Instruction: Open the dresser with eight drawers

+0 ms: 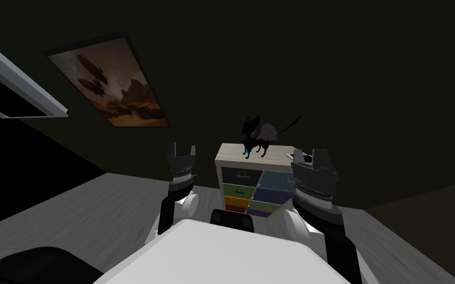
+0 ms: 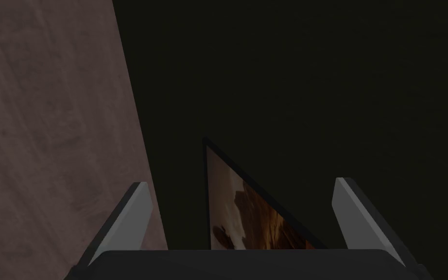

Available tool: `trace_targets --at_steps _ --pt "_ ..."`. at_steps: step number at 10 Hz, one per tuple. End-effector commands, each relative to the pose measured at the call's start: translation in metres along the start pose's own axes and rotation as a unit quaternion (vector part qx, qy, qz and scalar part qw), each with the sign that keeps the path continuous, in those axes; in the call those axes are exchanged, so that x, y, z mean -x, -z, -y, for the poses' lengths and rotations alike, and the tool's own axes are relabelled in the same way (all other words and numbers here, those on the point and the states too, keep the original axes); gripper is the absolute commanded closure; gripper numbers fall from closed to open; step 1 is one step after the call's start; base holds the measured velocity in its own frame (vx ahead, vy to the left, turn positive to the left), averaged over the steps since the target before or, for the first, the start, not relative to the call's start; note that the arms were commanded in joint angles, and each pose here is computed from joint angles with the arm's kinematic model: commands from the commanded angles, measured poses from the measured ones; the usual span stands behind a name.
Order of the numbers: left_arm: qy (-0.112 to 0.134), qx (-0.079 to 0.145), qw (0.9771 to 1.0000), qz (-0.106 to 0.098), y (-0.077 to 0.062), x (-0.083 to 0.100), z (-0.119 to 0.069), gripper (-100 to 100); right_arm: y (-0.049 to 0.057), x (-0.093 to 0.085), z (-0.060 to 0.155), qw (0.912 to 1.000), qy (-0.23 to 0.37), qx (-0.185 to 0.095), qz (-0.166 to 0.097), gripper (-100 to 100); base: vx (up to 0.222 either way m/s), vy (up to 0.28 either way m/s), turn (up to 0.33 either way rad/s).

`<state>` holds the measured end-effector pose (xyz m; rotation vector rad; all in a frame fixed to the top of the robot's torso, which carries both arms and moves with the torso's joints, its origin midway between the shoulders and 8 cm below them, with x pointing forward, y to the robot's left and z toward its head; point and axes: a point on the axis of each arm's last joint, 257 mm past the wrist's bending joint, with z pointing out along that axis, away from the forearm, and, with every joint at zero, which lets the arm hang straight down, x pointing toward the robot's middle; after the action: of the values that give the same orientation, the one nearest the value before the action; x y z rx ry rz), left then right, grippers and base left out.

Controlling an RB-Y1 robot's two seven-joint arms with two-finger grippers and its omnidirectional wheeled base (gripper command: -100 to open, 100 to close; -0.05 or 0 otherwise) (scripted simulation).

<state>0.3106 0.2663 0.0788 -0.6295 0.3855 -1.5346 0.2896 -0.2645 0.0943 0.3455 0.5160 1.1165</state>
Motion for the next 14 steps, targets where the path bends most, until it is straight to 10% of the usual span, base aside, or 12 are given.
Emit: trace_targets --at_steps 1,9,10,14 --pt "0.000 0.000 1.0000 0.000 0.000 0.000 0.000 0 0.000 0.000 0.000 1.0000 0.000 0.000 0.000 0 0.000 0.000 0.000" --pt "0.000 0.000 1.0000 0.000 0.000 0.000 0.000 0 0.000 0.000 0.000 1.0000 0.000 0.000 0.000 0 0.000 0.000 0.000" --pt "0.000 0.000 1.0000 0.000 0.000 0.000 0.000 0 0.006 -0.005 0.003 0.9994 -0.030 -0.002 -0.017 -100 0.019 0.002 0.077" --pt "0.000 0.000 1.0000 0.000 0.000 0.000 0.000 0 0.015 -0.007 0.009 0.9965 -0.078 -0.009 -0.029 -100 0.009 0.000 0.051"
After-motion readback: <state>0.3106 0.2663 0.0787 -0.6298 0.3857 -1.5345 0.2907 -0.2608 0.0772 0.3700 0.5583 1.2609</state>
